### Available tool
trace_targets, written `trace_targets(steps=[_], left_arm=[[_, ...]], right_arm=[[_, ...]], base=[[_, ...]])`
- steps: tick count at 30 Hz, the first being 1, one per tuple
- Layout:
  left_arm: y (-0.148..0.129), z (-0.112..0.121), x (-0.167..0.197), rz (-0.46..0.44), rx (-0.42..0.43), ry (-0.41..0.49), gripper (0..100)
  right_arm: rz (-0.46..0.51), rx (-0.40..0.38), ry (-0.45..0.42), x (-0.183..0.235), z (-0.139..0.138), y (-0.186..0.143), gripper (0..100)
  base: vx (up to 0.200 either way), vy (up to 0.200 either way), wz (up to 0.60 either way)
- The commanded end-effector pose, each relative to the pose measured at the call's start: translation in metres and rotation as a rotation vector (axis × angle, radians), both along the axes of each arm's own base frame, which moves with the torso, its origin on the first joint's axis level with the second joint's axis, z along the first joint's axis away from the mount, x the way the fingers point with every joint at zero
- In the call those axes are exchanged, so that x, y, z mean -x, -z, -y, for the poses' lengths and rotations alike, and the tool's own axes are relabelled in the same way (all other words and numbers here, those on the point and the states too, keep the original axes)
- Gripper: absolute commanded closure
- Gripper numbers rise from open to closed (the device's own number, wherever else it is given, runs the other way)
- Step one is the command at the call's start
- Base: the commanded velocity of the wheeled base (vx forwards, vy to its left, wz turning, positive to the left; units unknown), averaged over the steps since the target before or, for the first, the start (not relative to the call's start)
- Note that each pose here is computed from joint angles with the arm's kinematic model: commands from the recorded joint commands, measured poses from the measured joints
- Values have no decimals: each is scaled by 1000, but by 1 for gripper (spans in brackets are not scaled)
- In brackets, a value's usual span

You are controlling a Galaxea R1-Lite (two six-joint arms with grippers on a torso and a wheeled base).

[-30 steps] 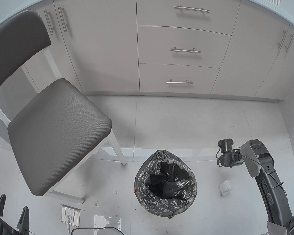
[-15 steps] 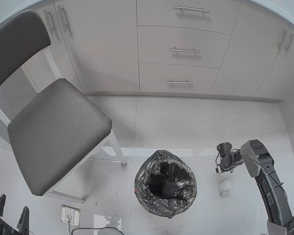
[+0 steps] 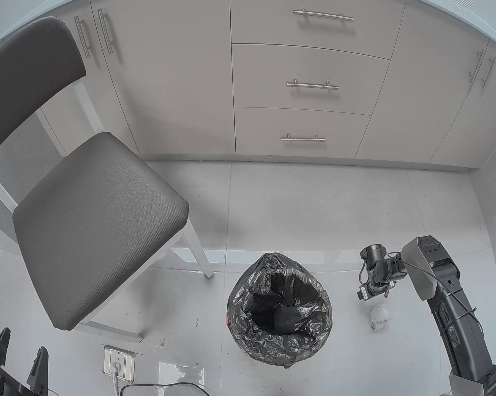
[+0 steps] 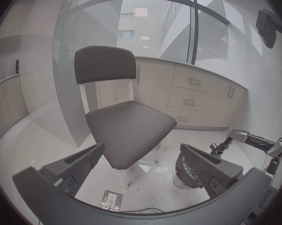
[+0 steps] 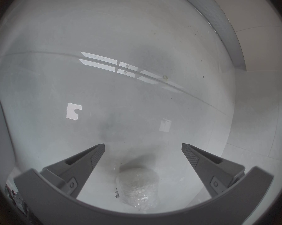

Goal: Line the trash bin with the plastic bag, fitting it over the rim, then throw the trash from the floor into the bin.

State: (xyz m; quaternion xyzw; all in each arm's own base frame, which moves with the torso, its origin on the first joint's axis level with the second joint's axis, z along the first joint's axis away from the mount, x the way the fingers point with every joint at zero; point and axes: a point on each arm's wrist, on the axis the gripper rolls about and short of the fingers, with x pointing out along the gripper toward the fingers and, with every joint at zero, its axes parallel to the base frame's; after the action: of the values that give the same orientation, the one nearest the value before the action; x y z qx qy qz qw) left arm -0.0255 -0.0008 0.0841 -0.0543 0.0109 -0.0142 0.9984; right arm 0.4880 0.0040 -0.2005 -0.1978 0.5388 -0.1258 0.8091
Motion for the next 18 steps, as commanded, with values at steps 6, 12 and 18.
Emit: trace_targets(steps=[6, 12, 18], left_arm=[[0, 0, 1, 16, 1, 0, 0], [0, 0, 1, 16, 1, 0, 0], [0, 0, 1, 16, 2, 0, 0]], right_arm=[[-4, -23, -19, 0, -2, 0, 0], [-14, -13, -35, 0, 2, 0, 0], [-15, -30, -40, 0, 3, 0, 0]], base=[[0, 0, 0], [0, 0, 0], [0, 0, 0]])
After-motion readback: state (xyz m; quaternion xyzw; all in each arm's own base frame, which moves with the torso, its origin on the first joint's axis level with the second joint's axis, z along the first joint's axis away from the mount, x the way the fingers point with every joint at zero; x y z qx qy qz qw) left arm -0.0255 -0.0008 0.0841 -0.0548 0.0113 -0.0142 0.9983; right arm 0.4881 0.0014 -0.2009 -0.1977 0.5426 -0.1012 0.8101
